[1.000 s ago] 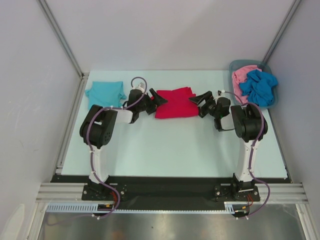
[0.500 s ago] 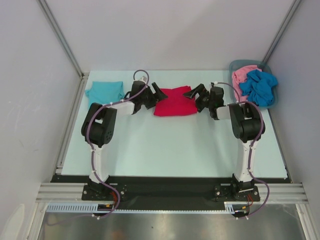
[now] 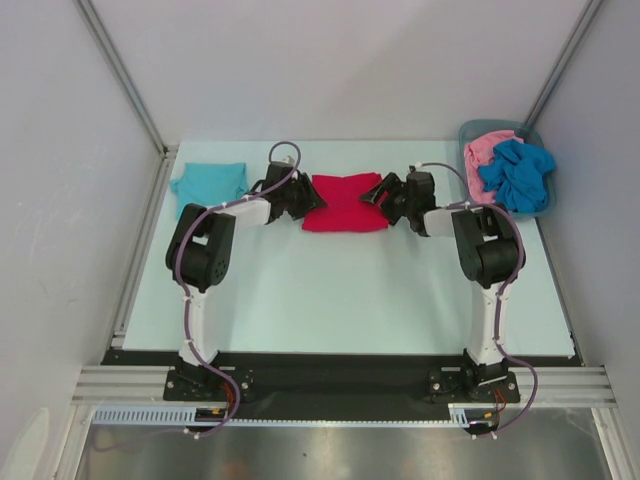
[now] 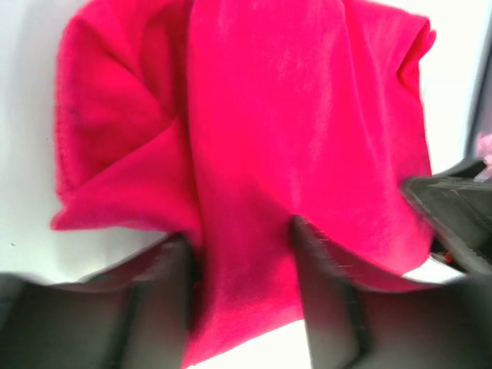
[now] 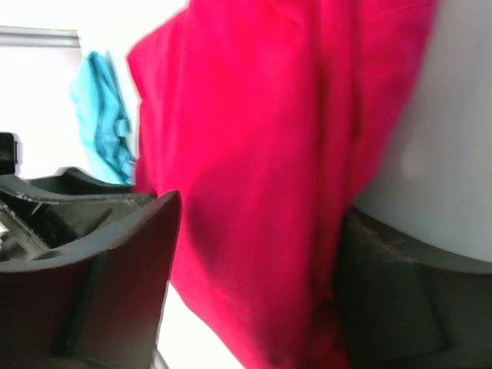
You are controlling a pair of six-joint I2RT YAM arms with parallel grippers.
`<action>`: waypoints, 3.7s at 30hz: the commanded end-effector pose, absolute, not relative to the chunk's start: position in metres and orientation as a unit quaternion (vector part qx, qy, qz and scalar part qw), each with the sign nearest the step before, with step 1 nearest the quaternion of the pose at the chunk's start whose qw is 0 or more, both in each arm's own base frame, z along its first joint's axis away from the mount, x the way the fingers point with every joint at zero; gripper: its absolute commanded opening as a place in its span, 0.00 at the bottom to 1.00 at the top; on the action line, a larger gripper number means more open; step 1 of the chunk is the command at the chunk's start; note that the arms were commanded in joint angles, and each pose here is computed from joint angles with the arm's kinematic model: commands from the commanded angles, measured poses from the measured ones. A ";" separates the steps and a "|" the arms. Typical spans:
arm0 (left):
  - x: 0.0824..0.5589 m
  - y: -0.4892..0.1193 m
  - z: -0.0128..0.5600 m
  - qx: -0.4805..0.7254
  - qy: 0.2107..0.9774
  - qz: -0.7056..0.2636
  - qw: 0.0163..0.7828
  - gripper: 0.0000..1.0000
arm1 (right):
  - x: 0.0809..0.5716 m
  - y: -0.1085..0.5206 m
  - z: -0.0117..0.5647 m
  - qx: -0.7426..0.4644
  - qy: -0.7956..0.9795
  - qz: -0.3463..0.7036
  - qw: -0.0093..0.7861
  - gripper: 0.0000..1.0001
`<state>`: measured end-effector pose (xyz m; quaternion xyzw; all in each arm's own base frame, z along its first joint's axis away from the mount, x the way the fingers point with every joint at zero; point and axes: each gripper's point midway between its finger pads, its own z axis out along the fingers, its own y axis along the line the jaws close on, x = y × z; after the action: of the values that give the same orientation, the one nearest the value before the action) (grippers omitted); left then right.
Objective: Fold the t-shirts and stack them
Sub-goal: Neatly place the folded tshirt to the corner
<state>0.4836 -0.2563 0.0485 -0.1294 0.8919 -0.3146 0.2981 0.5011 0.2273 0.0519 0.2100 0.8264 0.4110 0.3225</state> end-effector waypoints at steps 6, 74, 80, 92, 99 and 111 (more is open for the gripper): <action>0.486 -0.262 0.057 -0.114 0.886 -0.326 0.309 0.16 | 0.482 0.223 0.053 0.206 0.837 0.391 0.323 0.11; 0.529 0.126 0.177 -0.309 0.852 0.006 0.422 0.00 | 0.498 0.531 0.129 -0.020 0.748 0.611 0.259 0.00; 0.531 0.093 0.220 -0.279 0.838 -0.042 0.467 0.00 | 0.506 0.518 0.177 -0.024 0.734 0.613 0.290 0.00; 0.518 -0.050 0.247 -0.167 0.862 -0.129 0.461 0.00 | 0.522 0.442 0.228 -0.013 0.738 0.580 0.345 0.00; 0.490 -0.139 0.236 -0.103 0.877 -0.153 0.444 0.00 | 0.502 0.392 0.223 -0.004 0.758 0.543 0.360 0.00; 0.502 -0.120 0.341 -0.089 0.839 -0.115 0.524 0.00 | 0.501 0.370 0.320 -0.040 0.712 0.562 0.418 0.00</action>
<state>0.4967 -0.1397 0.2671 -0.0865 0.8797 -0.1250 0.4505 0.5044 0.3686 0.2145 0.0139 0.7820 0.5216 0.3409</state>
